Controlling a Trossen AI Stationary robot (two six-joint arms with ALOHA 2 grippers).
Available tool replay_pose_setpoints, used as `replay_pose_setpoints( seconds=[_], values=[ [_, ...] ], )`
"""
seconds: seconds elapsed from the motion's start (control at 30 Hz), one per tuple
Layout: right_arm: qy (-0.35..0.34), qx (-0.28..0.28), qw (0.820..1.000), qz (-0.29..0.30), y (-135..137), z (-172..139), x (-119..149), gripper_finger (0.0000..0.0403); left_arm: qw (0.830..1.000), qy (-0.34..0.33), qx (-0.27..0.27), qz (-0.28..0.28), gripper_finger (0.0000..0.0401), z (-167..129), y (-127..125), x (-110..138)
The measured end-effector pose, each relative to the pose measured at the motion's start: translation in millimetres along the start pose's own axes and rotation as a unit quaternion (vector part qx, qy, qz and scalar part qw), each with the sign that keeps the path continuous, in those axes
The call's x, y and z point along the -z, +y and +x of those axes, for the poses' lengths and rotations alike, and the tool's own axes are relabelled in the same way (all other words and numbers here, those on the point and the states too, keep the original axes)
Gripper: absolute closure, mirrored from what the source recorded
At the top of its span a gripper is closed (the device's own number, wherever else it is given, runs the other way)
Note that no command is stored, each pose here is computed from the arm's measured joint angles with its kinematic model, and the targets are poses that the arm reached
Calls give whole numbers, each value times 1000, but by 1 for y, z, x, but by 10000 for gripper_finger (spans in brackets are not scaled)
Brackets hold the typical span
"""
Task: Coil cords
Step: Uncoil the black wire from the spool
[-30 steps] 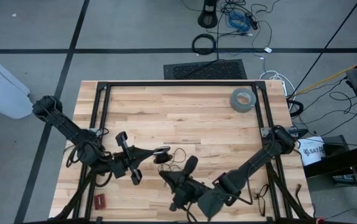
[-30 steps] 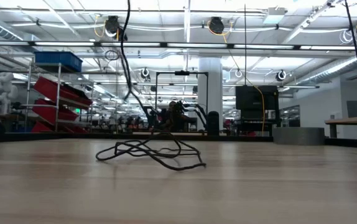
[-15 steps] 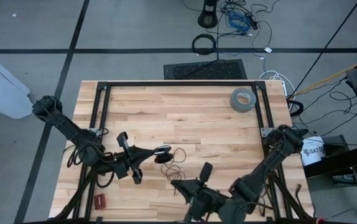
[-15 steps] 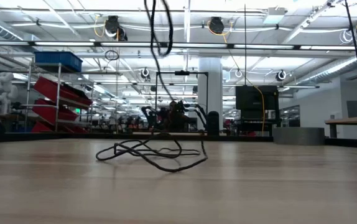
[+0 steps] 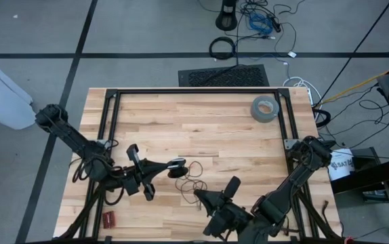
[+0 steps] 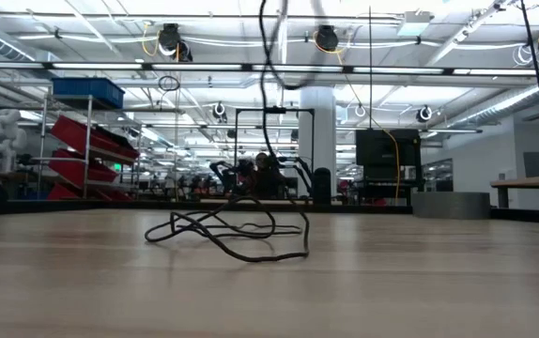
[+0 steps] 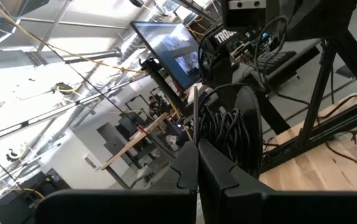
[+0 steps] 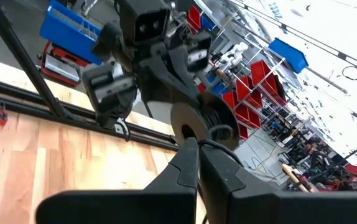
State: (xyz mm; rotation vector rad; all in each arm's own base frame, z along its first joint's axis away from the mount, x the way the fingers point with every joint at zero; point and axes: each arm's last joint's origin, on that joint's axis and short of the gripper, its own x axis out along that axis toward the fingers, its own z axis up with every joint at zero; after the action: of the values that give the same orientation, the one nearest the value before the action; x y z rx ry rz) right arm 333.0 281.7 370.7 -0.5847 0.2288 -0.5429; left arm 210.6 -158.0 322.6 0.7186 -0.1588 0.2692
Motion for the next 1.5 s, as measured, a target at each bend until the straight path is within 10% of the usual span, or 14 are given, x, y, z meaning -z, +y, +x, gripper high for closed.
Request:
replay_pose_setpoints(
  seconds=[0.33,0.93,1.5],
  values=[
    [28,-1,999,-15,0,14,15,403,999,-19,1,-35,401,-18,13,-15],
    [171,-174,969,25,-11,64,61,403,997,-43,17,-59,401,-34,20,-25],
    [241,-161,956,36,-20,72,78,342,998,-19,4,-55,401,-34,21,-24]
  ],
)
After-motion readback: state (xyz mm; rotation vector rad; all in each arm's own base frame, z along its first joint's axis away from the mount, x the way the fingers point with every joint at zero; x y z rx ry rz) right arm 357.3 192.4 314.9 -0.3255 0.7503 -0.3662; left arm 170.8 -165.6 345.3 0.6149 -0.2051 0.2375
